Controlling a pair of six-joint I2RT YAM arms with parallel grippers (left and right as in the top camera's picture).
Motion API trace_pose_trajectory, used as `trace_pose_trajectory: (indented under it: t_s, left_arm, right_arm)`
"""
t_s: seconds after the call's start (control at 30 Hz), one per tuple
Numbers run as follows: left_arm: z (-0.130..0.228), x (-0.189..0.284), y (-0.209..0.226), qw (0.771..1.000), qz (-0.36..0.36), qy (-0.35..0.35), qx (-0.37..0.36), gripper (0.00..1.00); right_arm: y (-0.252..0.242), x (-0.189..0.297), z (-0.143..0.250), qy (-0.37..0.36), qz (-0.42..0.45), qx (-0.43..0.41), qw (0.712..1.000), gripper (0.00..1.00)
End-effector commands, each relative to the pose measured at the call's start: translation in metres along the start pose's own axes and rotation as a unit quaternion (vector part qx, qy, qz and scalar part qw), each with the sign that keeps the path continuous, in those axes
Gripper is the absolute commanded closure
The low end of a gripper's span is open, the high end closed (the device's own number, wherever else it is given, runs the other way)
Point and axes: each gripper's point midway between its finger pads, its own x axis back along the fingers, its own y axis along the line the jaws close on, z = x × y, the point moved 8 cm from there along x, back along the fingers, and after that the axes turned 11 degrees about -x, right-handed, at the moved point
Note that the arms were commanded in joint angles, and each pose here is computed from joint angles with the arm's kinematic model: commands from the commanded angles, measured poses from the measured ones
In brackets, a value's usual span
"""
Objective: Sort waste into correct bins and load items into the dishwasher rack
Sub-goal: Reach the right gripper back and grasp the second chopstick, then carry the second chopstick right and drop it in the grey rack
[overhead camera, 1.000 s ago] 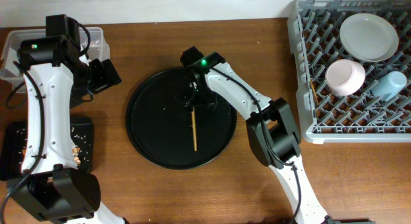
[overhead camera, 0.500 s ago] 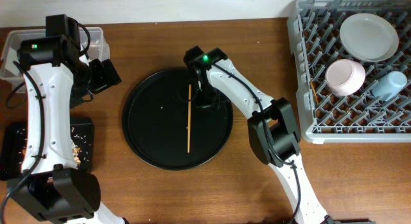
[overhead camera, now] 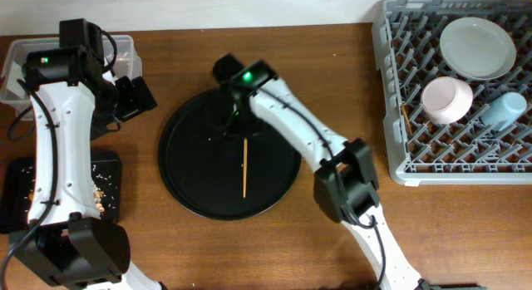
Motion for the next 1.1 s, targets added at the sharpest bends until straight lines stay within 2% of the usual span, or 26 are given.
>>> trace_pose_trajectory:
  t_s: [0.0,0.2,0.37,0.47,0.5,0.57,0.63,0.8,0.9,1.07]
  left_arm:
    - [0.0,0.0,0.0,1.0,-0.005,0.0,0.004,0.01]
    - [0.0,0.0,0.0,1.0,-0.005,0.0,0.004,0.01]
    - [0.0,0.0,0.0,1.0,-0.005,0.0,0.004,0.01]
    - [0.0,0.0,0.0,1.0,-0.005,0.0,0.004,0.01]
    - [0.0,0.0,0.0,1.0,-0.005,0.0,0.004,0.01]
    - [0.0,0.0,0.0,1.0,-0.005,0.0,0.004,0.01]
    - [0.0,0.0,0.0,1.0,-0.005,0.0,0.004,0.01]
    - [0.0,0.0,0.0,1.0,-0.005,0.0,0.004,0.01]
    - [0.0,0.0,0.0,1.0,-0.005,0.0,0.004,0.01]
    - [0.0,0.0,0.0,1.0,-0.005,0.0,0.004,0.01]
  right_arm:
    - [0.008,-0.025,0.015,-0.025,0.043,-0.043,0.998,0.36]
    - [0.001,-0.047,0.016,-0.043,0.069,-0.053,0.995,0.43]
    - [-0.004,-0.064,0.018,-0.041,0.07,-0.053,0.995,0.53]
    - [-0.006,-0.067,0.019,-0.039,0.073,-0.053,0.995,0.69]
    - [-0.005,-0.067,0.018,-0.04,0.072,-0.053,0.995,0.83]
    - [-0.006,-0.062,0.017,-0.04,0.068,-0.05,0.996,0.92]
    - [-0.005,-0.055,0.014,-0.036,0.057,-0.04,0.997,0.96]
    - [-0.013,-0.006,-0.004,-0.043,0.041,-0.036,0.998,0.96]
    - [-0.036,0.05,-0.026,-0.063,0.032,-0.03,0.997,0.96]
    - [-0.127,0.166,-0.067,-0.154,0.008,-0.034,0.987,0.96]
